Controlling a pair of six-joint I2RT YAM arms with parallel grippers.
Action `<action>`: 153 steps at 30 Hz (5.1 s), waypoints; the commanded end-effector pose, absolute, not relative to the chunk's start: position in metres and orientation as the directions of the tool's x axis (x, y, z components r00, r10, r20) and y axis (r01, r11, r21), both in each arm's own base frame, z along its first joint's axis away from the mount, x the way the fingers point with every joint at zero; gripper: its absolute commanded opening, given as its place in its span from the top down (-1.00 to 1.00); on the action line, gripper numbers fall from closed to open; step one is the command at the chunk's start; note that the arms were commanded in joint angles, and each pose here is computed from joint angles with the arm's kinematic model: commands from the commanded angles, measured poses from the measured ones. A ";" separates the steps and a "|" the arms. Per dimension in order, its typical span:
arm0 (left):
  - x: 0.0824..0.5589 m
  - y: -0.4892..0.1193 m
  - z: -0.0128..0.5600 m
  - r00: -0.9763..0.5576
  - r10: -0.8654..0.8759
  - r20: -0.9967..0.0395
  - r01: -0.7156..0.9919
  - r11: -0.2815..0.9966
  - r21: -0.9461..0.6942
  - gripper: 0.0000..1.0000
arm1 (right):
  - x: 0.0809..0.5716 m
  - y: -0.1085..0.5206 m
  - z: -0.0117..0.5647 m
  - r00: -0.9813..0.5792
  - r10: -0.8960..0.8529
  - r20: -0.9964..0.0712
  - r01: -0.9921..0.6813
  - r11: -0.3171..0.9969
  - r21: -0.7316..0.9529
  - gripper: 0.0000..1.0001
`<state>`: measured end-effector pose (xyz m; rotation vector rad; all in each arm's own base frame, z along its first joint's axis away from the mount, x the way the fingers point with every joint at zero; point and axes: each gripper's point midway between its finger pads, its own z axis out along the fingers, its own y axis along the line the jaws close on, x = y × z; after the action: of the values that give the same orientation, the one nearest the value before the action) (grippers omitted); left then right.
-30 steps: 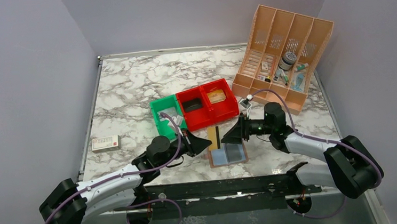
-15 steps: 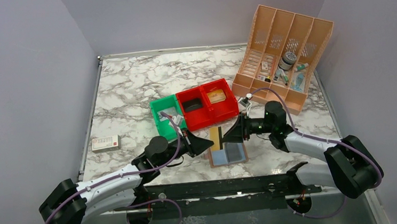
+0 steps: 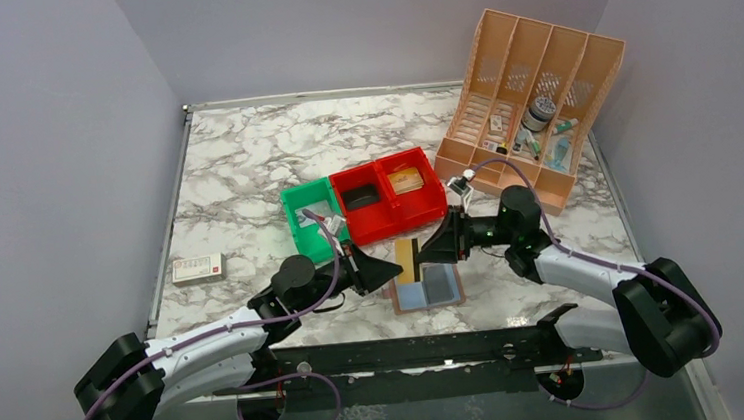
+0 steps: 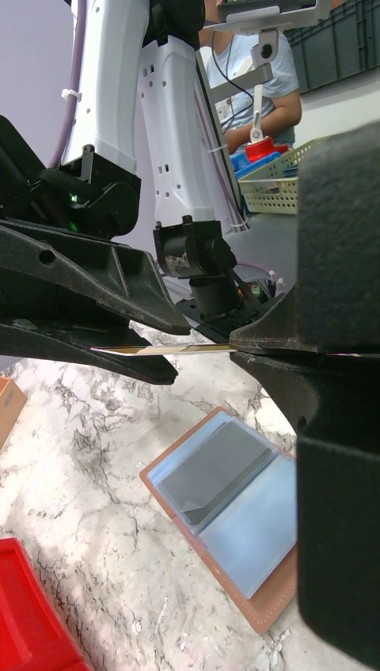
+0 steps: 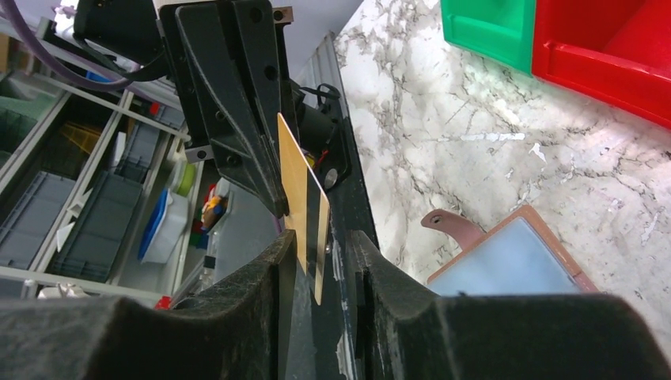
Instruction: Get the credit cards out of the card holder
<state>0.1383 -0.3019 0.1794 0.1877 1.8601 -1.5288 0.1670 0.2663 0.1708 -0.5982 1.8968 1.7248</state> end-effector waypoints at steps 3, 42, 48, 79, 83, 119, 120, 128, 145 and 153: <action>0.134 -0.302 0.186 -0.732 -0.320 -0.601 0.548 0.248 -0.799 1.00 | 0.163 0.268 0.188 -0.744 -0.001 -0.668 -0.667 0.032 0.744 0.48; 0.127 -0.298 0.194 -0.742 -0.387 -0.547 0.538 0.142 -0.831 1.00 | 0.148 0.263 0.202 -0.736 0.011 -0.677 -0.677 -0.020 0.736 0.73; 0.127 -0.300 0.194 -0.745 -0.380 -0.548 0.540 0.141 -0.830 1.00 | 0.146 0.263 0.205 -0.733 0.006 -0.680 -0.680 -0.046 0.732 0.93; 0.234 -0.242 0.172 -0.544 -0.396 -0.740 0.203 0.794 -0.573 -0.99 | 0.344 0.209 0.192 -0.332 0.093 -0.939 -0.510 0.819 0.262 0.98; 0.229 -0.239 0.157 -0.560 -0.392 -0.730 0.210 0.785 -0.583 -0.99 | 0.371 0.214 0.190 -0.266 -0.028 -0.964 -0.541 0.832 0.125 0.98; 0.221 -0.219 0.148 -0.566 -0.237 -0.790 0.285 0.843 -0.457 -0.99 | 0.421 0.244 0.131 0.223 -0.555 -0.801 -0.593 0.575 -0.564 0.97; 0.221 -0.218 0.148 -0.565 -0.238 -0.790 0.284 0.843 -0.456 -0.99 | 0.422 0.245 0.132 0.226 -0.558 -0.798 -0.593 0.572 -0.567 0.98; 0.221 -0.219 0.149 -0.565 -0.228 -0.793 0.295 0.842 -0.452 -0.99 | 0.431 0.245 0.119 0.231 -0.636 -0.736 -0.597 0.505 -0.623 0.98; 0.223 -0.211 0.152 -0.560 -0.230 -0.796 0.269 0.858 -0.437 -0.99 | 0.434 0.260 0.068 0.231 -0.731 -0.642 -0.699 0.334 -0.633 0.97; 0.223 -0.212 0.151 -0.563 -0.226 -0.795 0.272 0.858 -0.436 -0.99 | 0.421 0.268 0.061 0.240 -0.728 -0.642 -0.763 0.268 -0.589 0.61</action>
<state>0.2195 -0.2105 0.1368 0.0328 2.0968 -0.6399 0.4314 0.2595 0.0687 -1.3898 1.4940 -0.0190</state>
